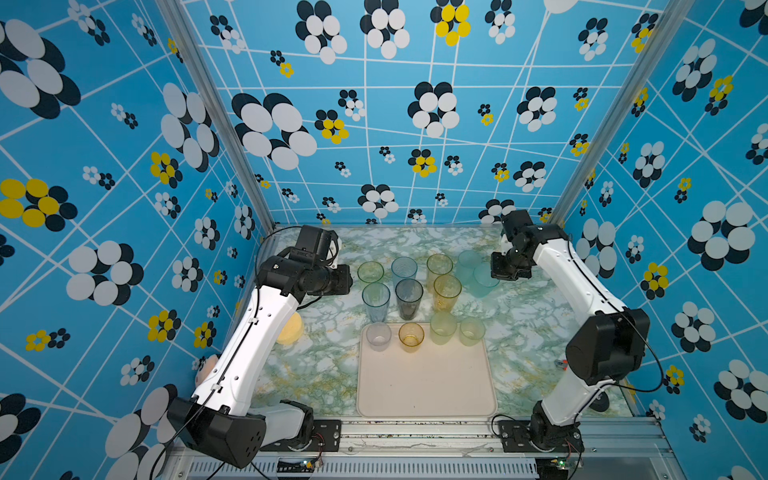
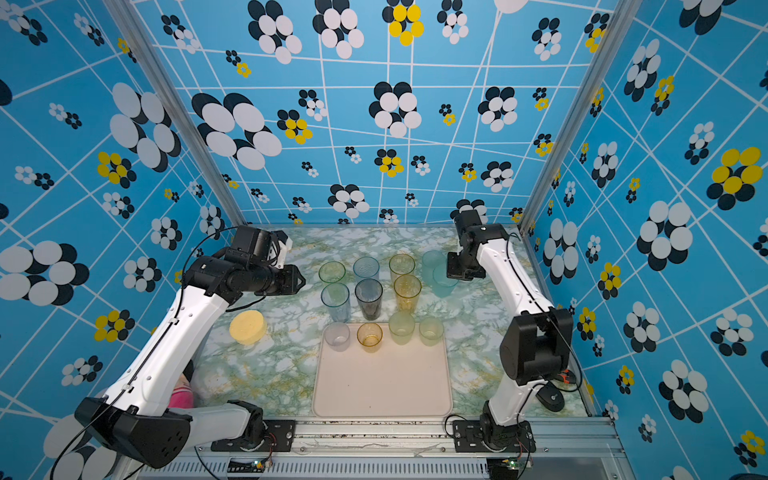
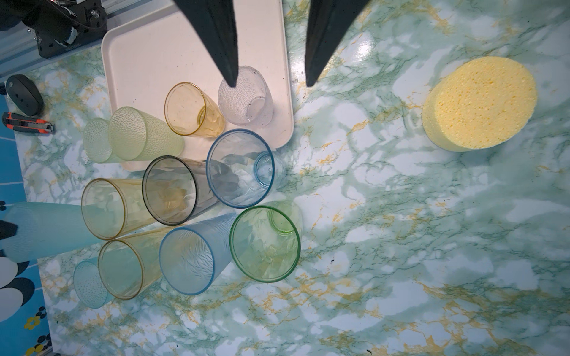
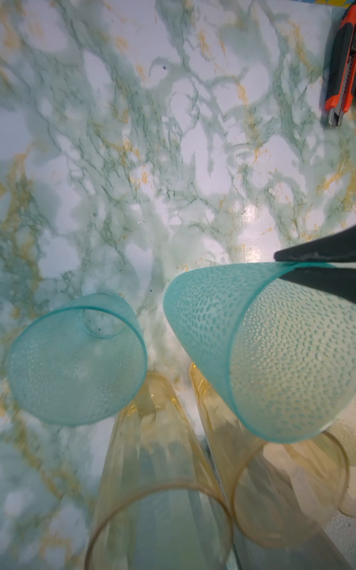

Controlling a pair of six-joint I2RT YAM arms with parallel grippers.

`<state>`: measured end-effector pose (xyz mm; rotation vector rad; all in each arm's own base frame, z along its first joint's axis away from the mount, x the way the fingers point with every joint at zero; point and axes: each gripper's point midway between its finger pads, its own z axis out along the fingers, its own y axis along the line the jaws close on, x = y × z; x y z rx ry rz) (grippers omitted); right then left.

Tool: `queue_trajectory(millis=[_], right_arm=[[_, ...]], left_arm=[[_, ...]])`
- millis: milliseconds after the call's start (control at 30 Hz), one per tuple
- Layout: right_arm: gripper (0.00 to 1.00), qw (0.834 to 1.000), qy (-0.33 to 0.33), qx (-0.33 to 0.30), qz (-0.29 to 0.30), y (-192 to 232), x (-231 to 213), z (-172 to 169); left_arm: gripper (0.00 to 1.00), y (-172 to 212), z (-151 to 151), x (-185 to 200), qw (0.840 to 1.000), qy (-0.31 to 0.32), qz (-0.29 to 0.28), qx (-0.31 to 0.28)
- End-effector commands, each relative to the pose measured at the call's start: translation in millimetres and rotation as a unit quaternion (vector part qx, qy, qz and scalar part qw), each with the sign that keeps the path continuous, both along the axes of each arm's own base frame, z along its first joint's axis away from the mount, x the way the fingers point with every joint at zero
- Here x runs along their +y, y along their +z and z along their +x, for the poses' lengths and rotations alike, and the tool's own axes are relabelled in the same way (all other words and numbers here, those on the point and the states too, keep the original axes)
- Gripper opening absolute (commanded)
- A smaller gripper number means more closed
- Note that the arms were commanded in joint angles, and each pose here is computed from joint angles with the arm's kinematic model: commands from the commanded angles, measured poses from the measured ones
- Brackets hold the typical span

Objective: Place the glasses into the tray
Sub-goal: 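Lift the teal cup and carry it toward the tray with the right gripper, then lower the teal cup onto the tray corner nearest the robot, open the right gripper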

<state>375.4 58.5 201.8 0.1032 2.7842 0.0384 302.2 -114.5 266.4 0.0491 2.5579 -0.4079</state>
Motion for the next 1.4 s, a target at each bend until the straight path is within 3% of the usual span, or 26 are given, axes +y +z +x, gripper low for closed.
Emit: queue_trajectory(millis=[0,167,367,533,667,967,1367], right_arm=[[0.01,1.0,0.004,-0.01,-0.025,31.6,-14.7,-34.8],[0.01,0.999,0.044,-0.004,-0.026,58.0,-4.3,-93.8],[0.01,0.996,0.08,0.032,-0.031,53.0,15.8,-167.1],[0.01,0.995,0.089,0.042,-0.016,45.4,26.6,-206.4],[0.01,0.993,0.094,0.072,-0.007,16.1,33.8,-226.3],[0.01,0.995,0.065,0.071,0.003,-40.9,44.0,-215.1],[0.02,0.996,0.056,0.074,-0.008,-73.1,54.6,-194.4]], left_arm=[[0.38,-8.2,2.4,5.1,1.0,0.001,0.014,0.007],[0.38,-14.3,10.4,1.8,1.0,0.002,0.012,0.009],[0.38,-13.6,22.0,-3.4,1.0,0.002,0.015,-0.001],[0.38,-8.8,32.9,-9.0,1.0,-0.003,0.024,-0.007],[0.38,-8.0,40.1,-16.4,0.999,-0.011,0.031,-0.005],[0.38,-12.4,44.9,-30.4,0.999,-0.026,0.037,0.002],[0.39,-13.1,43.0,-29.2,0.998,-0.038,0.052,0.011]])
